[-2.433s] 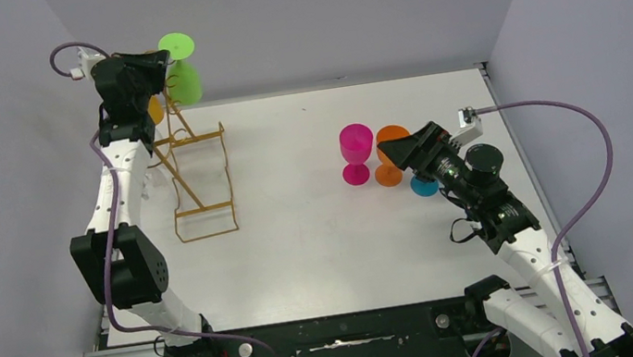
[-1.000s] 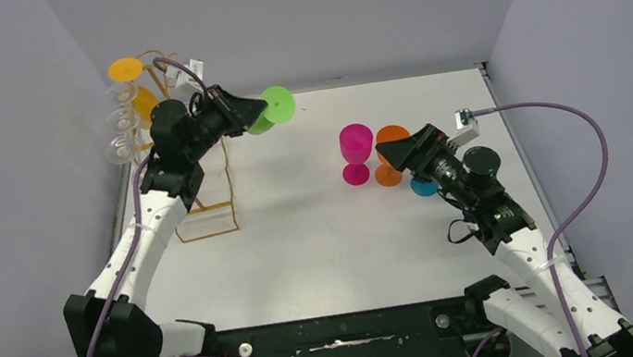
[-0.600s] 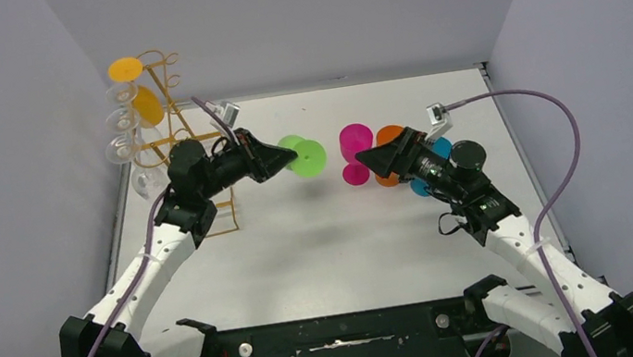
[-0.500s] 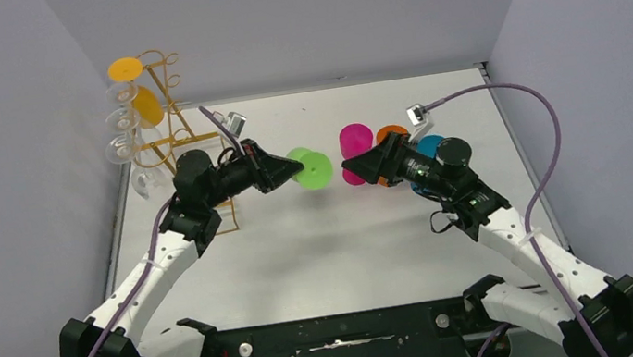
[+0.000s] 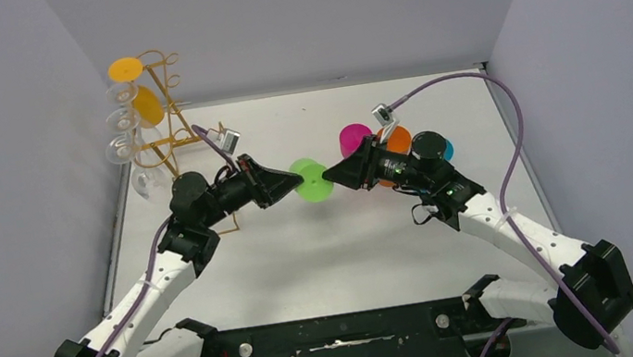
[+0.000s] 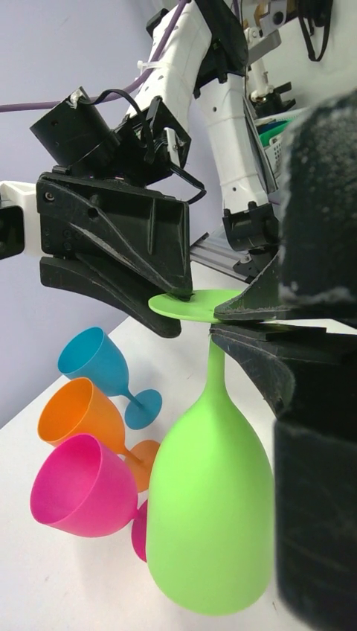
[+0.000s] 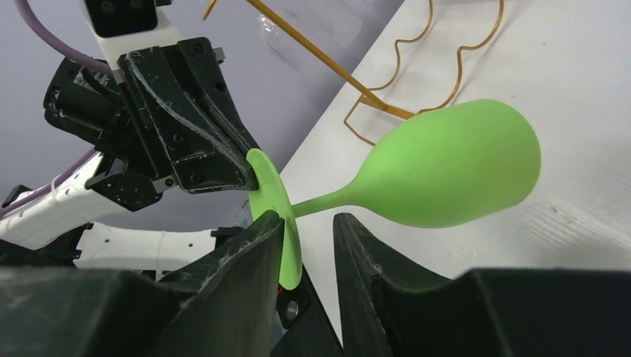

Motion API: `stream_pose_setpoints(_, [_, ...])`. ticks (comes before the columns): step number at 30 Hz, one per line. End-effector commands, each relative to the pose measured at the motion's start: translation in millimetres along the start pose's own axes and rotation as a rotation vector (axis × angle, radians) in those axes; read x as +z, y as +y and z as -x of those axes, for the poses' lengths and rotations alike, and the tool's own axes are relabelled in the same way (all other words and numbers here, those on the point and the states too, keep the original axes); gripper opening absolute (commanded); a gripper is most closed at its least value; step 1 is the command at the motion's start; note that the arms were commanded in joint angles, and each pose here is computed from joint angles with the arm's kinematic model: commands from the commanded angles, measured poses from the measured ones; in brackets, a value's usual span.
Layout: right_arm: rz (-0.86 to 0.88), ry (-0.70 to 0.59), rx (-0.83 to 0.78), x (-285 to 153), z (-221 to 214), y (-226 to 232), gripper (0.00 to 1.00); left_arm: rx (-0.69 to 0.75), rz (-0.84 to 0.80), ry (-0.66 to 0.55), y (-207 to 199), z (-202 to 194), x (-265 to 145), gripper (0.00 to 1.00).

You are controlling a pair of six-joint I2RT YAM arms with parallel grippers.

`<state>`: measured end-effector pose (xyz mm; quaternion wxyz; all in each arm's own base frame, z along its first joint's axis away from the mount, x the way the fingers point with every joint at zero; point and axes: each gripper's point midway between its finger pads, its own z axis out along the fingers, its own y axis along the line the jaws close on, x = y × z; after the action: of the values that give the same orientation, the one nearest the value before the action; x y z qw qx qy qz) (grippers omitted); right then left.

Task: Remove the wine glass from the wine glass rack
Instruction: Place the wine glass at the center of the board.

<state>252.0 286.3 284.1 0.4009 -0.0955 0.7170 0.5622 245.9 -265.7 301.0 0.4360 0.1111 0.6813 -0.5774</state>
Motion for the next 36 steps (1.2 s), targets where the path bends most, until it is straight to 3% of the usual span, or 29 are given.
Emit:
stream_pose_setpoints(1, [0.145, -0.039, -0.064, 3, 20, 39, 0.31, 0.037, -0.095, -0.048, -27, 13, -1, 0.00])
stream_pose_setpoints(6, [0.187, -0.004, -0.062, 6, 15, 44, 0.07, 0.017, -0.107, -0.060, -27, 12, -1, 0.00])
stream_pose_setpoints(10, [0.178, -0.004, -0.069, 9, 16, 44, 0.00, 0.001, -0.111, -0.031, -25, 6, 0, 0.00])
stream_pose_setpoints(12, [0.169, -0.019, -0.080, 8, 17, 44, 0.00, 0.001, -0.097, 0.001, -21, -1, -1, 0.11])
stream_pose_setpoints(16, [0.144, -0.019, -0.100, 6, 16, 41, 0.00, 0.004, -0.077, 0.053, -19, -12, -7, 0.46])
stream_pose_setpoints(18, [0.138, -0.015, -0.107, 6, 14, 40, 0.00, 0.008, -0.081, 0.079, -20, -18, -11, 0.54])
stream_pose_setpoints(27, [0.183, -0.021, -0.125, 2, 12, 49, 0.00, -0.173, -0.107, 0.110, -14, -42, -15, 0.53])
stream_pose_setpoints(33, [0.206, -0.025, -0.112, 2, 8, 49, 0.00, -0.236, -0.192, 0.076, -27, -37, -12, 0.36])
stream_pose_setpoints(36, [0.215, -0.012, -0.116, 2, 5, 50, 0.00, -0.240, -0.205, 0.079, -30, -34, -9, 0.36])
